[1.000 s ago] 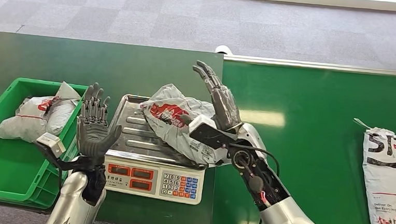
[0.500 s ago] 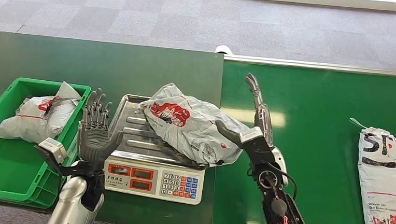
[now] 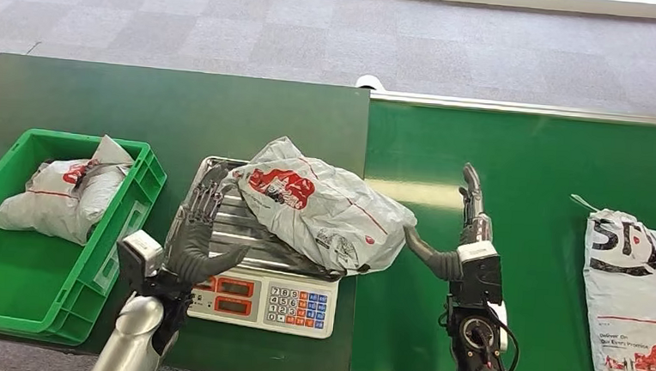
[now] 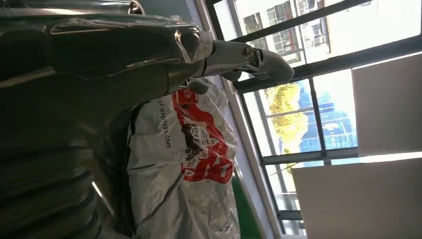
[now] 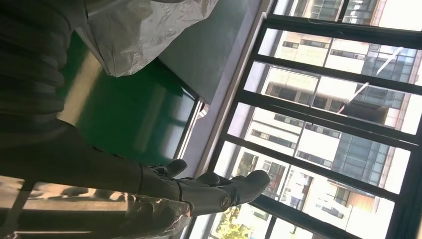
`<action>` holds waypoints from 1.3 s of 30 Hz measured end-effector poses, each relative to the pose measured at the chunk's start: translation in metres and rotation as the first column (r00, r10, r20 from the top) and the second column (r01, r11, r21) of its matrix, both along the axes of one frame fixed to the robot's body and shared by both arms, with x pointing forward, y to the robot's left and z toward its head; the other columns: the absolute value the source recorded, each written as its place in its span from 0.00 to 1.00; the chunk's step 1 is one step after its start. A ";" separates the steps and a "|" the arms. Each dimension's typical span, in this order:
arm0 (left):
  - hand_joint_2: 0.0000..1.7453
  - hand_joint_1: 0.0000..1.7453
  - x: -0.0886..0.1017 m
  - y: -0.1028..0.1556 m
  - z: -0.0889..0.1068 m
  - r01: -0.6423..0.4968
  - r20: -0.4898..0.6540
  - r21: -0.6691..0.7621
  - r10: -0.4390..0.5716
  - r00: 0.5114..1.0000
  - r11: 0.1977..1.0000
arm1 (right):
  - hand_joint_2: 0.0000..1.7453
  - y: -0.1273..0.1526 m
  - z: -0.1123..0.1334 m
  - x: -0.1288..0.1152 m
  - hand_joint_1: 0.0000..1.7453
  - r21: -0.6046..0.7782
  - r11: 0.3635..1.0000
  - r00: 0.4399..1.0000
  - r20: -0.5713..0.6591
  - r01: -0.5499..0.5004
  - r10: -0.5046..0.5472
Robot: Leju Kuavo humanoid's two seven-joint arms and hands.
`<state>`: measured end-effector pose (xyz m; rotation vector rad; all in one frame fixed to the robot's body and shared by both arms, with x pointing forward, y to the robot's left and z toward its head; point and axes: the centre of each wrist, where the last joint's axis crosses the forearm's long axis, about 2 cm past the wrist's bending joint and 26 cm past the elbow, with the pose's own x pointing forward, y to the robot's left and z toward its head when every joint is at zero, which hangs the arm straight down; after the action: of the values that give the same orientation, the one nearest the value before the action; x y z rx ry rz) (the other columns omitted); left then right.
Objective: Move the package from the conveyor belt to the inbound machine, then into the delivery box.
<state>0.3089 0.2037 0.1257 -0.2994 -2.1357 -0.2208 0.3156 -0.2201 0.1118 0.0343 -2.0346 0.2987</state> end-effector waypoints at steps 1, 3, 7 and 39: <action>1.00 0.00 0.002 -0.002 0.002 0.010 -0.001 0.050 -0.010 1.000 0.999 | 1.00 -0.001 -0.001 -0.001 0.00 0.003 1.000 1.000 -0.006 0.000 0.000; 1.00 0.00 0.006 -0.008 0.005 0.034 -0.008 0.160 -0.033 0.999 0.987 | 1.00 -0.001 -0.003 -0.002 0.00 0.006 1.000 1.000 -0.019 -0.001 0.001; 1.00 0.00 0.014 -0.021 0.008 0.077 -0.028 0.347 -0.071 0.997 0.935 | 1.00 -0.003 -0.007 -0.006 0.00 -0.012 1.000 0.999 -0.043 -0.002 0.002; 1.00 0.00 0.037 -0.075 0.010 0.008 -0.026 0.844 0.025 0.999 0.536 | 1.00 -0.006 -0.032 -0.025 0.00 -0.024 0.999 0.985 -0.170 0.036 -0.039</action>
<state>0.3457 0.1289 0.1359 0.2945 -1.7339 -1.2026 0.2909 -0.2263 0.0798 0.0080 -1.8602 0.2842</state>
